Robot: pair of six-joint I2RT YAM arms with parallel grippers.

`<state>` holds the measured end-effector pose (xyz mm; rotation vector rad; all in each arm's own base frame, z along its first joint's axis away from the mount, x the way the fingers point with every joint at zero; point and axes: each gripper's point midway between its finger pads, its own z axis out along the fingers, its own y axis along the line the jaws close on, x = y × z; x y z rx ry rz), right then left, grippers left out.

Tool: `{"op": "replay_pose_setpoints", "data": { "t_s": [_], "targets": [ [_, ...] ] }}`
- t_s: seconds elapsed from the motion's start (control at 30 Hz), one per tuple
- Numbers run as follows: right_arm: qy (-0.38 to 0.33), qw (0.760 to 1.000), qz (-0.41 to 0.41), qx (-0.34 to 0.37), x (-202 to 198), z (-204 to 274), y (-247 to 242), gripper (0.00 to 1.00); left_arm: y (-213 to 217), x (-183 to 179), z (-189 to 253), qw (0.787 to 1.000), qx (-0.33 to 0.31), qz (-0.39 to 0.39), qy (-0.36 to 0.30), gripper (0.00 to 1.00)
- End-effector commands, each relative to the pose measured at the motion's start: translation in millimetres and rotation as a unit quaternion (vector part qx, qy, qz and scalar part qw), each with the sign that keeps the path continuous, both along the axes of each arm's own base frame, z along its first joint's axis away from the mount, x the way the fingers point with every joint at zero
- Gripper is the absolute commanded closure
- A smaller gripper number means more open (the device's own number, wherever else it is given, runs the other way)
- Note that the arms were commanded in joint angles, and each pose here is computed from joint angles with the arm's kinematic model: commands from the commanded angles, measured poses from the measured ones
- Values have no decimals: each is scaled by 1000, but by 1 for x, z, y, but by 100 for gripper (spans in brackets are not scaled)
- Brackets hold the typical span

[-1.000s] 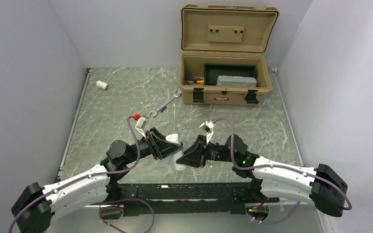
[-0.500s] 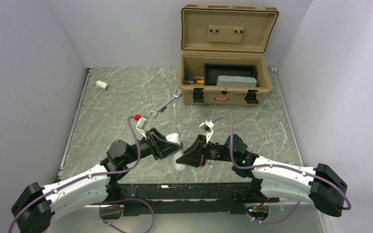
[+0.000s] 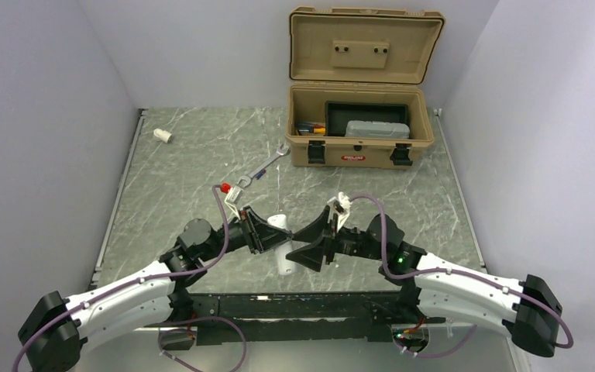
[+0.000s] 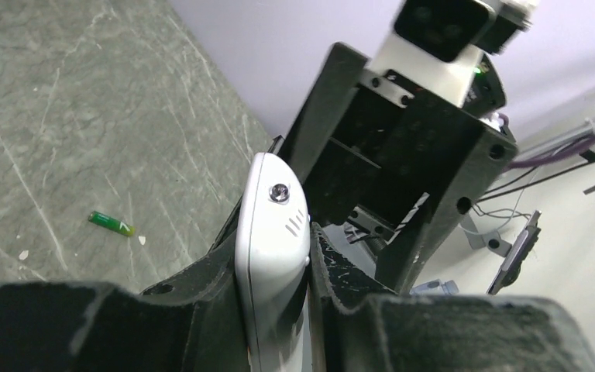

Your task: Load the batteries into the remote control

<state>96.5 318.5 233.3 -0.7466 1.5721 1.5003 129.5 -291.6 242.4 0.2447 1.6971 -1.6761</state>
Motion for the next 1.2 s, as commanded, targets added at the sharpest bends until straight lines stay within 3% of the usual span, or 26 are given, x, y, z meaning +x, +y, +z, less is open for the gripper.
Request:
{"op": "replay_pose_setpoints", "data": {
  "t_s": [0.0, 0.13, 0.33, 0.53, 0.67, 0.73, 0.83, 0.93, 1.03, 1.17],
  "targets": [
    [-114, 993, -43, 1, 14, 29, -12, 32, 4, 3, 15, 999, -24, 18, 16, 100],
    [-184, 983, -23, -8, 5, 27, -20, 33, 6, 6, 12, 998, -30, 29, 48, 100],
    [-238, 970, -19, -56, 5, 24, -32, 38, 11, 14, -6, 992, -18, 61, 112, 100],
    [-285, 956, 31, -59, -11, 29, -34, 43, 9, 17, -19, 983, -1, 70, 167, 100],
    [-229, 970, -21, -82, 10, 38, -31, 64, 6, 15, -20, 984, 12, 58, 165, 100],
    [-194, 972, -52, -125, 23, 32, -34, 70, 6, 14, -20, 985, 14, 56, 163, 100],
    [-139, 968, -96, -185, 39, 20, -40, 69, 8, 14, -21, 985, 15, 62, 161, 100],
    [-92, 965, -103, -222, 41, 9, -42, 58, 11, 15, -25, 984, 23, 71, 165, 100],
    [-46, 965, -133, -221, 45, -1, -44, 60, 14, 16, -27, 983, 29, 79, 164, 100],
    [-50, 968, -149, -194, 46, 0, -48, 57, 16, 16, -27, 983, 30, 81, 164, 100]
  ]
}}
